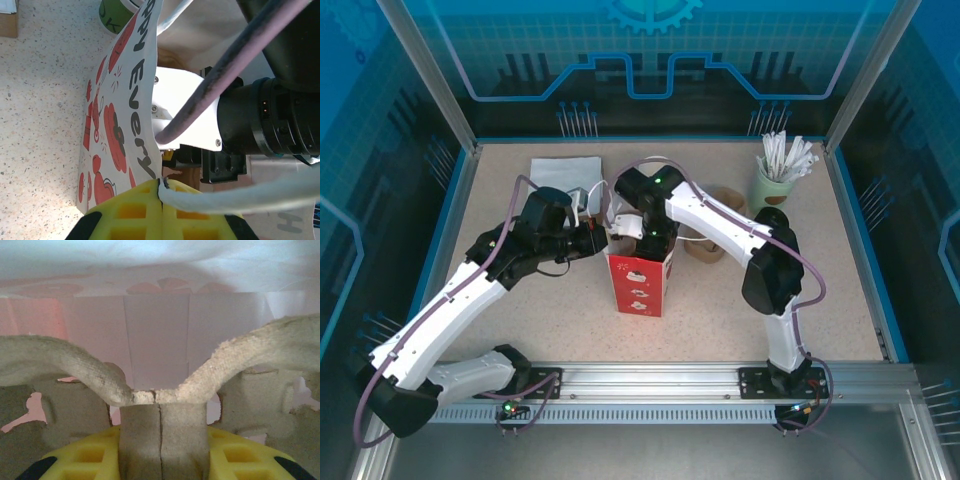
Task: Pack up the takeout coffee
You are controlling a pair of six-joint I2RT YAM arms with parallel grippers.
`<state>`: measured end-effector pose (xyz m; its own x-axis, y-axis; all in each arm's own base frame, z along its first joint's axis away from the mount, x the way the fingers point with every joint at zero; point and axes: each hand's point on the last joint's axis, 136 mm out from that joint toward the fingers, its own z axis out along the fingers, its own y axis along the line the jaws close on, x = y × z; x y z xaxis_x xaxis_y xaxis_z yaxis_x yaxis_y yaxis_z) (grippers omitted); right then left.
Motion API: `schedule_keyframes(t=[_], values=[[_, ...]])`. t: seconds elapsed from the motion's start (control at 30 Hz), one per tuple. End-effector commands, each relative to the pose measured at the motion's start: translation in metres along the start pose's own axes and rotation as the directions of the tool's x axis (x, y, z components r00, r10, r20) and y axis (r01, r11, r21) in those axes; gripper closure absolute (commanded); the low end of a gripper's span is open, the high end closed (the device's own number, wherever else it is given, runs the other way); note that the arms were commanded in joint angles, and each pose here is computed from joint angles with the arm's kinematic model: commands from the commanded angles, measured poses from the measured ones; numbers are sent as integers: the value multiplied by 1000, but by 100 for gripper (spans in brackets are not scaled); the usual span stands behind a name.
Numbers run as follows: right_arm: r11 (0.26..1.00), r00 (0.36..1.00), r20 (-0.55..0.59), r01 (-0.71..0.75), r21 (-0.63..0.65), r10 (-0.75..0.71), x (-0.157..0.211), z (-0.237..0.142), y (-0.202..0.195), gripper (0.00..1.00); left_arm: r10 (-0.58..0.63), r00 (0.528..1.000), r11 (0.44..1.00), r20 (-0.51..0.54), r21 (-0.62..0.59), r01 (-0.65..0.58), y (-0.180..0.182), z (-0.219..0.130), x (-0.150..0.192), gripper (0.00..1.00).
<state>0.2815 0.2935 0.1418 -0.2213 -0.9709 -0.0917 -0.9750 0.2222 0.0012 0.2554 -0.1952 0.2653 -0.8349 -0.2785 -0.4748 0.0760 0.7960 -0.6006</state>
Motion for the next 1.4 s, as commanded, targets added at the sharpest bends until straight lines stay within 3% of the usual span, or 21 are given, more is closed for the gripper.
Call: schedule_keyframes(t=[0.0,1.37], values=[[999,997,-66,30,-27,-32,8,17,6,65,40,999,999,35,33,-41,-12,-7,-7,98],[997,987,-156,25,-72,-36,27,91,11,61,94,994,996,59,9,-94,-22,-17,-15,99]])
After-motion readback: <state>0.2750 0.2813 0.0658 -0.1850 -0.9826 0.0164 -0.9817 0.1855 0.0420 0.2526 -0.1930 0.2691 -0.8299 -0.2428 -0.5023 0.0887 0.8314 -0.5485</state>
